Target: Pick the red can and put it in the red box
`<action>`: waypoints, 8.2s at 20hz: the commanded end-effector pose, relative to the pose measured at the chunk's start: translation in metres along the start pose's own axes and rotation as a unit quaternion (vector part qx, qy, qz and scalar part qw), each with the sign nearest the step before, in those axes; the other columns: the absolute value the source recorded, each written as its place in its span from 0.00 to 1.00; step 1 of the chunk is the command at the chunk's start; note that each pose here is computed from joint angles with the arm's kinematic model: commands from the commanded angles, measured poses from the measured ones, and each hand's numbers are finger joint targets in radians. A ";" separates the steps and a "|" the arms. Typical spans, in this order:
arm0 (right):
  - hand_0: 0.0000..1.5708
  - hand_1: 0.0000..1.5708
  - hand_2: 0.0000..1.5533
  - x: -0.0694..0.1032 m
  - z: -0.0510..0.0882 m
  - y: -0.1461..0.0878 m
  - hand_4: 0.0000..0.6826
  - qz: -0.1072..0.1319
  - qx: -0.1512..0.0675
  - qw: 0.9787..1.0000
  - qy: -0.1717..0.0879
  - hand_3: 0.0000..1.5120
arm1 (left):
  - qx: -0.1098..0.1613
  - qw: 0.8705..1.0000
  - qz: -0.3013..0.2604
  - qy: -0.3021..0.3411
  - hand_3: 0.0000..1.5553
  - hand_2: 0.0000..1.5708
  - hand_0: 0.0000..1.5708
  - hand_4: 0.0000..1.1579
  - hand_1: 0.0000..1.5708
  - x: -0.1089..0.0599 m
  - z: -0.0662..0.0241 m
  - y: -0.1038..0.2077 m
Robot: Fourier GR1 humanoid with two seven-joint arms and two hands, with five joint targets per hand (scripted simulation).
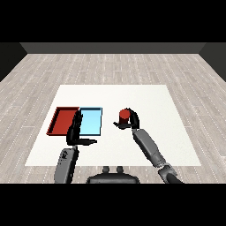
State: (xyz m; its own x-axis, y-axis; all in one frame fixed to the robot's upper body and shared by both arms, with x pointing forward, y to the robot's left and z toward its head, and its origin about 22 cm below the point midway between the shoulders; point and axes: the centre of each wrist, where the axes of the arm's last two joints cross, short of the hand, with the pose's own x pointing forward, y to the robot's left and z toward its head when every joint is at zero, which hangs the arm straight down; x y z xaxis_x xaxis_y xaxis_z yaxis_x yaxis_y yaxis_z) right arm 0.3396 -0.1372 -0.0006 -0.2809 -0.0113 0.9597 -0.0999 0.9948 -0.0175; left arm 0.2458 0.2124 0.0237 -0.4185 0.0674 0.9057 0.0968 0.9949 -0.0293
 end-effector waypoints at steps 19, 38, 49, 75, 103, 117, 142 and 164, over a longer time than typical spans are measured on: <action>0.93 0.93 0.93 0.056 0.031 0.042 0.97 -0.041 -0.016 0.998 -0.036 0.92 | -0.054 0.994 0.032 0.085 0.00 0.00 0.00 0.00 0.00 -0.029 -0.0114 -0.072; 0.91 0.91 0.93 0.043 0.030 0.083 0.92 -0.038 0.012 0.999 -0.026 0.91 | -0.078 0.987 0.059 0.131 0.00 0.00 0.00 0.00 0.00 -0.055 -0.0162 -0.104; 0.95 0.95 0.93 0.058 0.029 0.102 0.90 -0.064 0.025 0.996 -0.049 0.91 | -0.088 0.988 0.072 0.108 0.00 0.00 0.00 0.00 0.00 -0.054 -0.0298 -0.109; 0.91 0.91 0.93 0.051 0.035 0.109 0.90 -0.076 0.047 0.995 -0.038 0.91 | 0.054 0.990 -0.015 0.126 0.91 0.96 1.00 0.83 1.00 -0.045 -0.0548 -0.137; 0.00 0.00 0.00 0.100 0.025 0.028 0.00 -0.081 -0.016 0.992 -0.095 0.00 | 0.086 0.985 -0.070 0.132 0.95 1.00 1.00 0.98 1.00 -0.068 -0.0358 -0.090; 0.00 0.00 0.00 0.080 0.095 -0.079 0.00 -0.010 -0.106 0.993 -0.055 0.00 | 0.147 0.951 -0.246 0.117 0.94 0.99 1.00 0.97 1.00 -0.036 -0.0537 0.063; 0.00 0.00 0.00 0.023 0.079 -0.116 0.00 0.023 -0.153 0.988 0.004 0.00 | 0.223 0.785 -0.374 0.439 0.26 0.40 0.38 0.67 0.38 -0.110 -0.0447 0.146; 0.00 0.00 0.00 0.027 0.073 -0.122 0.00 -0.001 -0.140 0.990 -0.024 0.00 | 0.264 0.866 -0.281 0.318 0.00 0.00 0.00 0.00 0.00 -0.079 -0.0605 0.186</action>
State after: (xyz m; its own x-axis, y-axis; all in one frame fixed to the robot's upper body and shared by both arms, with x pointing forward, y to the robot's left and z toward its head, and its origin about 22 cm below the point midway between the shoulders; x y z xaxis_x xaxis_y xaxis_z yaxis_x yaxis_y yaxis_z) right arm 0.2763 -0.2654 0.0049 -0.3136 -0.0017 0.9496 0.1890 0.9799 0.0642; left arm 0.3466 0.3798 -0.0407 0.5067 -0.3305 0.7963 -0.3861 0.7388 0.5523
